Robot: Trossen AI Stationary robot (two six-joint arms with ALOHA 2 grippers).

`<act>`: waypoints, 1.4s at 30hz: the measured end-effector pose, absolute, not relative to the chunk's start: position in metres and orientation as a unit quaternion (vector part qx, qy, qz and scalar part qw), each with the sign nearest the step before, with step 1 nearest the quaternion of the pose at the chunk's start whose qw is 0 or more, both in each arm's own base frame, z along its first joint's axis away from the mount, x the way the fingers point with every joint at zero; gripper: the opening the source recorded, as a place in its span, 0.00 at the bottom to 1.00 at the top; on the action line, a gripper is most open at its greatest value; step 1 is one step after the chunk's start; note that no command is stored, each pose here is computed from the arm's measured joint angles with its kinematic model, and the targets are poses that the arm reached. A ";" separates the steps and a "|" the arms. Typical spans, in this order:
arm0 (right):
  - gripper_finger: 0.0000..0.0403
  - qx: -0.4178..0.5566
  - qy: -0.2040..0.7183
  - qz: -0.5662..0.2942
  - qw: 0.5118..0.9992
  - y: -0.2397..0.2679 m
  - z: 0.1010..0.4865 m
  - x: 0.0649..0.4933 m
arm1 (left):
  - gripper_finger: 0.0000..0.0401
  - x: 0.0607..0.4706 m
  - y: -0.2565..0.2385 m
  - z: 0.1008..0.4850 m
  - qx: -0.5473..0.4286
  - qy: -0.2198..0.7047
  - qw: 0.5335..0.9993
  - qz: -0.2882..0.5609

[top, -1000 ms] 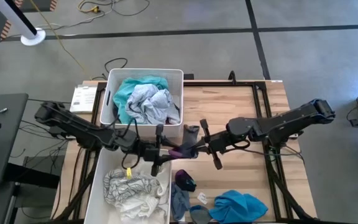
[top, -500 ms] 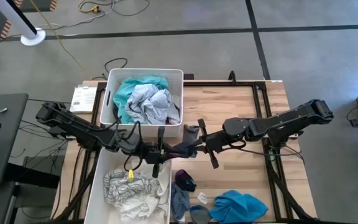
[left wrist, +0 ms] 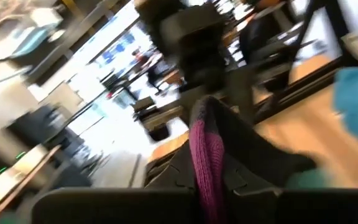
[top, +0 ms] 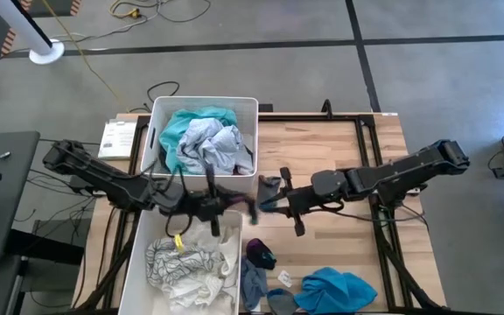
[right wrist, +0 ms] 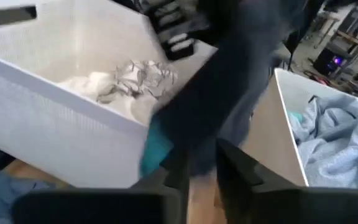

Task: Sort clothes
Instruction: Put the right dark blue sock into the top white laundry bin

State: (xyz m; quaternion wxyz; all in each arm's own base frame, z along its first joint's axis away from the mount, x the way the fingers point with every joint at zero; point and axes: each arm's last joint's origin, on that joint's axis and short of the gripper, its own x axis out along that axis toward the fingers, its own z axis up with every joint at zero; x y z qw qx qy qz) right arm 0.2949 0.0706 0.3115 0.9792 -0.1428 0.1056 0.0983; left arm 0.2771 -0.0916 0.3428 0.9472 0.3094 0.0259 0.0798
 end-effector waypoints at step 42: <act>0.55 -0.065 0.308 0.155 0.936 0.134 0.222 0.310 | 0.02 0.171 0.041 0.314 0.014 0.407 0.865 0.292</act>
